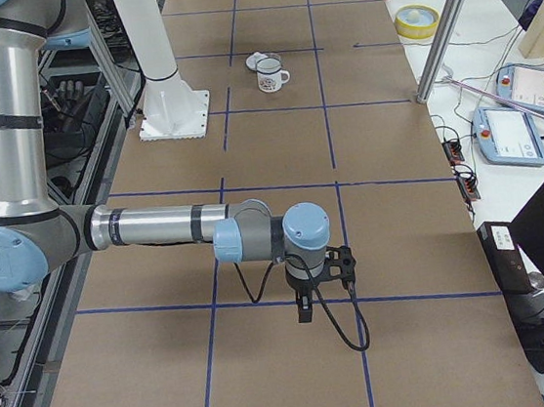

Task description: Remove funnel from cup

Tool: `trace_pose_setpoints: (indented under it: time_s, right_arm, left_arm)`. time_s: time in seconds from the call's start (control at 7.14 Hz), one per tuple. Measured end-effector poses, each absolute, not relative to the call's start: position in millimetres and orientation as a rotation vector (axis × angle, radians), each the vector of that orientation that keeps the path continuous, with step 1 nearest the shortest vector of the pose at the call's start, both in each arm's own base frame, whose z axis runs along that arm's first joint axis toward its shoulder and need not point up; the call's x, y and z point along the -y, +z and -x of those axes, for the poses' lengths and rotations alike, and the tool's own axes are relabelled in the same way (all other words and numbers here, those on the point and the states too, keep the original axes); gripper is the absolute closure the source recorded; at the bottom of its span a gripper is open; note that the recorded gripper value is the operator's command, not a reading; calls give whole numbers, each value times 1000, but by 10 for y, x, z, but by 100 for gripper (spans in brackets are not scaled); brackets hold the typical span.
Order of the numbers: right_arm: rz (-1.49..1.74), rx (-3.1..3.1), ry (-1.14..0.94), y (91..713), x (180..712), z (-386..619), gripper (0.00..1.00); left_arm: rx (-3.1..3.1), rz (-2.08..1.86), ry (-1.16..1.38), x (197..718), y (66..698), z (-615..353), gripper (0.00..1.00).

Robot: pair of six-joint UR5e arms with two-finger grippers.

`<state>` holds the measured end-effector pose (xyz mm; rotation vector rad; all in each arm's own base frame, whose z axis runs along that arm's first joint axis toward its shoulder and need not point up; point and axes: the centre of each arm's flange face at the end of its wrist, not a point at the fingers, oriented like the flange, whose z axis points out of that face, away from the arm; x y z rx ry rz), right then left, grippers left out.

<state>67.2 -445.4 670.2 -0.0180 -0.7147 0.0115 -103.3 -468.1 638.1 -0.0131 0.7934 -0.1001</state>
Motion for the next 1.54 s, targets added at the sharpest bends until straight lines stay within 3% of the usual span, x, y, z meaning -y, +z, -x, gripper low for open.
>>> trace_pose_setpoints:
  time_s: [1.54]
  right_arm:
    - [18,715,12,6704,4454,-672,0]
  left_arm:
    - [-791,-30,-87,4685,6169,1036,0]
